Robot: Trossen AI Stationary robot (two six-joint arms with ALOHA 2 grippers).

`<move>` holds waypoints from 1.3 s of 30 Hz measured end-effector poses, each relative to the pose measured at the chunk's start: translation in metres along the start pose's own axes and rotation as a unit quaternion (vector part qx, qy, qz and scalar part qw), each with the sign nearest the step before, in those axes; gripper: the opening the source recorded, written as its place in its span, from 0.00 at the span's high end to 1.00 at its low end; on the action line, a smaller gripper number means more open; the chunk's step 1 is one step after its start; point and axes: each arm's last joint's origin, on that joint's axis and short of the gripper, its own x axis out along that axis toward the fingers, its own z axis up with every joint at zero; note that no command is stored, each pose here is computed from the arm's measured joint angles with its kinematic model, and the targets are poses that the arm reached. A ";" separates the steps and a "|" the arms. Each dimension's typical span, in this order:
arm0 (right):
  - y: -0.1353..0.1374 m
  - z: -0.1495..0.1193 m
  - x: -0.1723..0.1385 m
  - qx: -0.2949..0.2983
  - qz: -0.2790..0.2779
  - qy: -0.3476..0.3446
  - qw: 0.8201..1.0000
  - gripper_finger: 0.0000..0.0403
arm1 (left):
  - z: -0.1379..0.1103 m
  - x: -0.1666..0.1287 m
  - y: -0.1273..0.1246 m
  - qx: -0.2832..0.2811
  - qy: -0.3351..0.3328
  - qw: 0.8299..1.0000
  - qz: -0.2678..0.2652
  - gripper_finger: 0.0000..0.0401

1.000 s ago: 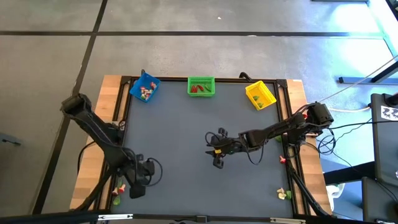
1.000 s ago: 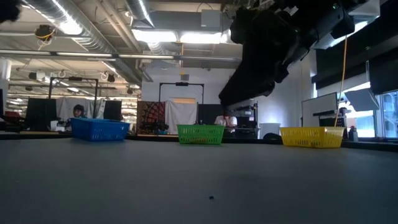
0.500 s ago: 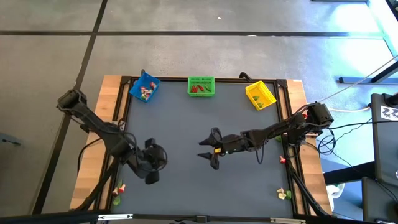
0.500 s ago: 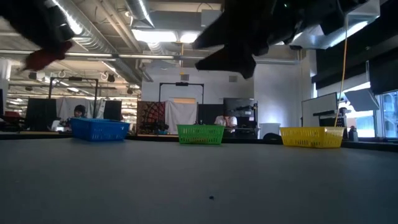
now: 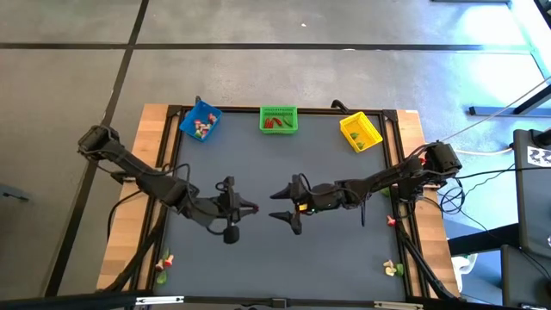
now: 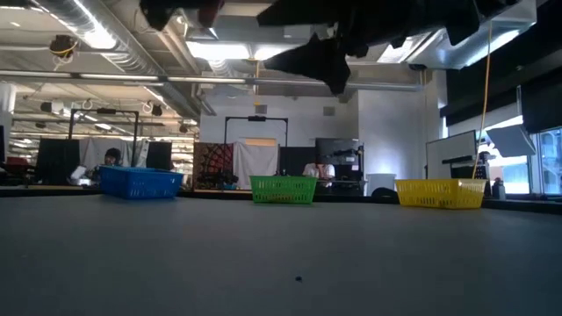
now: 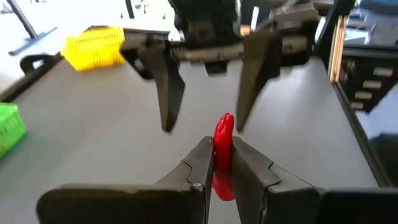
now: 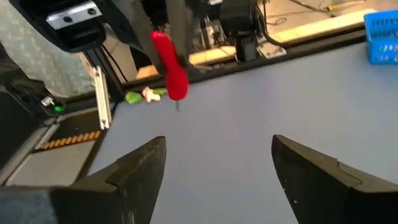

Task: Sort produce into baskets
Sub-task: Put the red chili pepper into the green bin

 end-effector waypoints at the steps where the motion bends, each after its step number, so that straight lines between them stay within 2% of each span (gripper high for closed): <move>1: 0.000 0.001 0.000 0.001 0.003 -0.004 1.000 0.28 | 0.002 0.001 0.001 0.001 -0.006 1.000 0.001 0.89; 5: 0.002 0.005 0.000 -0.002 0.012 -0.022 1.000 0.28 | 0.008 0.005 0.005 -0.006 -0.029 1.000 0.006 0.89; 11: 0.005 0.003 0.009 -0.008 0.061 -0.074 0.995 0.28 | 0.010 0.011 0.014 -0.011 -0.032 0.999 0.022 0.89; 15: 0.004 -0.001 0.014 -0.008 0.056 -0.093 0.994 0.28 | 0.013 0.013 0.018 -0.021 -0.043 0.999 0.027 0.89; 29: 0.003 0.003 0.014 -0.013 0.020 -0.123 0.992 0.58 | 0.021 0.012 0.016 -0.035 -0.081 0.996 0.017 0.89; 39: 0.004 0.009 0.012 -0.008 0.020 -0.152 0.988 0.68 | 0.021 0.012 0.016 -0.035 -0.081 0.996 0.017 0.89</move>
